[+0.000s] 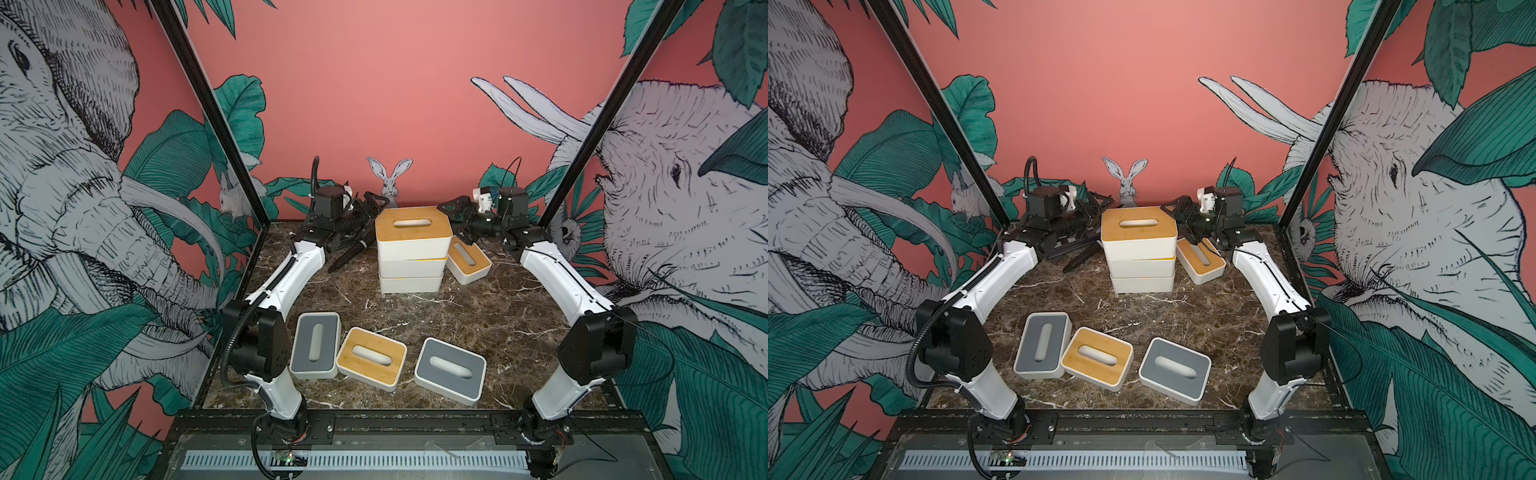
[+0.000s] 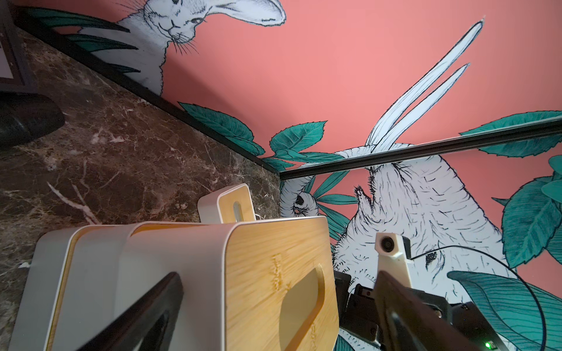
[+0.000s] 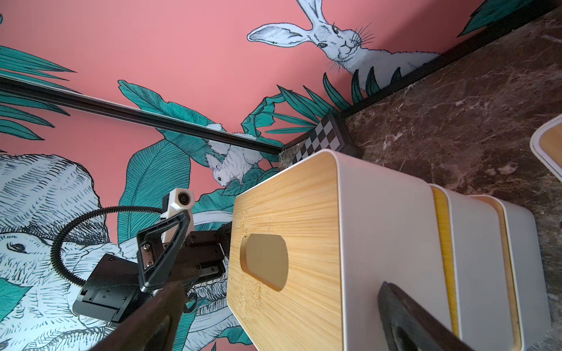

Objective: Stack the tissue boxes
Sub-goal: Place the tissue box at the tissue box.

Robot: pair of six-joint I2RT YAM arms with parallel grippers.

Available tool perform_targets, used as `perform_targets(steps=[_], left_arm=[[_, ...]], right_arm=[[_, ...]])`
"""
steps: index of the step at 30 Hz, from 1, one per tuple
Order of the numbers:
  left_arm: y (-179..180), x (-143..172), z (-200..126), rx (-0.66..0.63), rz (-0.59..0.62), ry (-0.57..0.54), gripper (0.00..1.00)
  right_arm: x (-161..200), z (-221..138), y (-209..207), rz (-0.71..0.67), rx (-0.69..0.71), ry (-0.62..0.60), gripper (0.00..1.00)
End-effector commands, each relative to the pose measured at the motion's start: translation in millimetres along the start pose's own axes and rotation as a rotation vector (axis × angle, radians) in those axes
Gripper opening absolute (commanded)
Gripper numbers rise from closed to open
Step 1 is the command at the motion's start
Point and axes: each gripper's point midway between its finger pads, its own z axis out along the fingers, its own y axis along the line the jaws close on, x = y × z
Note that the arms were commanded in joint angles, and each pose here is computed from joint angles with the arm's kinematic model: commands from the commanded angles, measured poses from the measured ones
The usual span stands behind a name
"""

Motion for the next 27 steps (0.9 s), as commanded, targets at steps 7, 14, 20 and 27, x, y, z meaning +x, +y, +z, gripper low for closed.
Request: perform_targets(steps=[7, 14, 20, 27], left_arm=[[-25, 0, 2, 0.074, 0.014, 0.020, 1.00], [-23, 1, 5, 0.074, 0.009, 0.025, 1.00], [-23, 5, 11, 0.091, -0.008, 0.043, 0.99], [-26, 11, 12, 0.089, -0.002, 0.041, 1.00]], right_arm=[[10, -2, 28, -0.027, -0.073, 0.001, 0.99], [13, -6, 32, -0.027, -0.073, -0.008, 0.99], [13, -9, 26, -0.032, -0.036, -0.017, 0.99], [8, -7, 21, -0.025, -0.023, -0.020, 0.99]])
